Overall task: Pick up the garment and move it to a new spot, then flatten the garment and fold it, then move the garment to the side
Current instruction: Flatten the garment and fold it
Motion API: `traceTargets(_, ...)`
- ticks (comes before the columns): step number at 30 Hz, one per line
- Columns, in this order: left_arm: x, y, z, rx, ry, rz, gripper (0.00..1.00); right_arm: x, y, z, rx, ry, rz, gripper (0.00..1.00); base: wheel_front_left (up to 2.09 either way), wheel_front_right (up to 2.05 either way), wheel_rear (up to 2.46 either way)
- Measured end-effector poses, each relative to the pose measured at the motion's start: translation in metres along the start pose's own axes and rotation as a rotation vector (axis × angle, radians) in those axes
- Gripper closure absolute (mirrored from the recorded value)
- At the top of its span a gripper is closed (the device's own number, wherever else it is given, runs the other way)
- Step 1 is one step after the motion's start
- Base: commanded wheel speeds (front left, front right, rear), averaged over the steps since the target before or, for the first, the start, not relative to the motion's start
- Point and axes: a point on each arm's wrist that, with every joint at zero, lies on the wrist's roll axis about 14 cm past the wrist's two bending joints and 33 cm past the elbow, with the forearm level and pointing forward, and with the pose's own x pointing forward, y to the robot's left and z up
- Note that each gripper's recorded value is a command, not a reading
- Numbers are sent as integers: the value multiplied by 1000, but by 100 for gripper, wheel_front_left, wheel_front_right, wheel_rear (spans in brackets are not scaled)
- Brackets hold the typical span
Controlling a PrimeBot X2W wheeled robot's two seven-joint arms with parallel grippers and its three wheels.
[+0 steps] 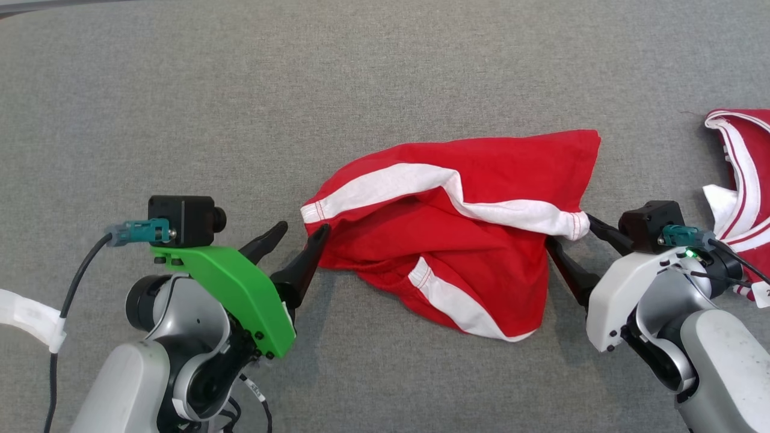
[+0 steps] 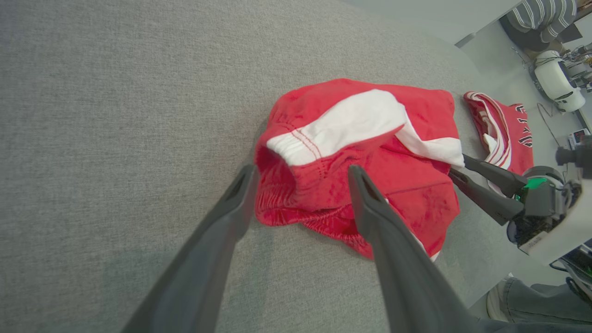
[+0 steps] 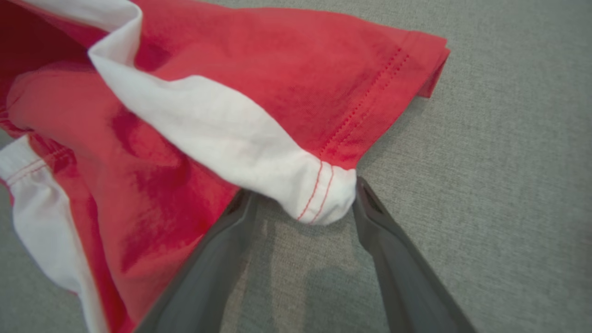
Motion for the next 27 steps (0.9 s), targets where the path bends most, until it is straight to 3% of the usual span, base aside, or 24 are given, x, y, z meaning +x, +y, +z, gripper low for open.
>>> traceTargets(22, 26, -12, -3, -169, 41, -71, 0, -4, -5, -8, 5, 15, -16, 0, 0, 0, 0)
traceTargets(23, 27, -13, -4, -179, 43, -73, 9, -3, -5, -9, 7, 14, -16, 4, 0, 0, 0)
traceTargets(24, 28, -13, -4, -191, 42, -74, 22, -3, -5, -9, 13, 13, -14, 18, 0, 0, 0)
traceTargets(25, 29, -12, -4, -196, 36, -74, 50, -3, -2, -9, 19, 8, -5, 42, 0, 0, 0)
traceTargets(26, 30, -12, -2, -202, 25, -75, 95, -2, 2, -7, 48, -4, 6, 81, 0, 0, 0)
traceTargets(27, 31, -13, 0, -201, 20, -81, 100, -1, 7, -5, 75, -11, 24, 100, 0, 0, 0)
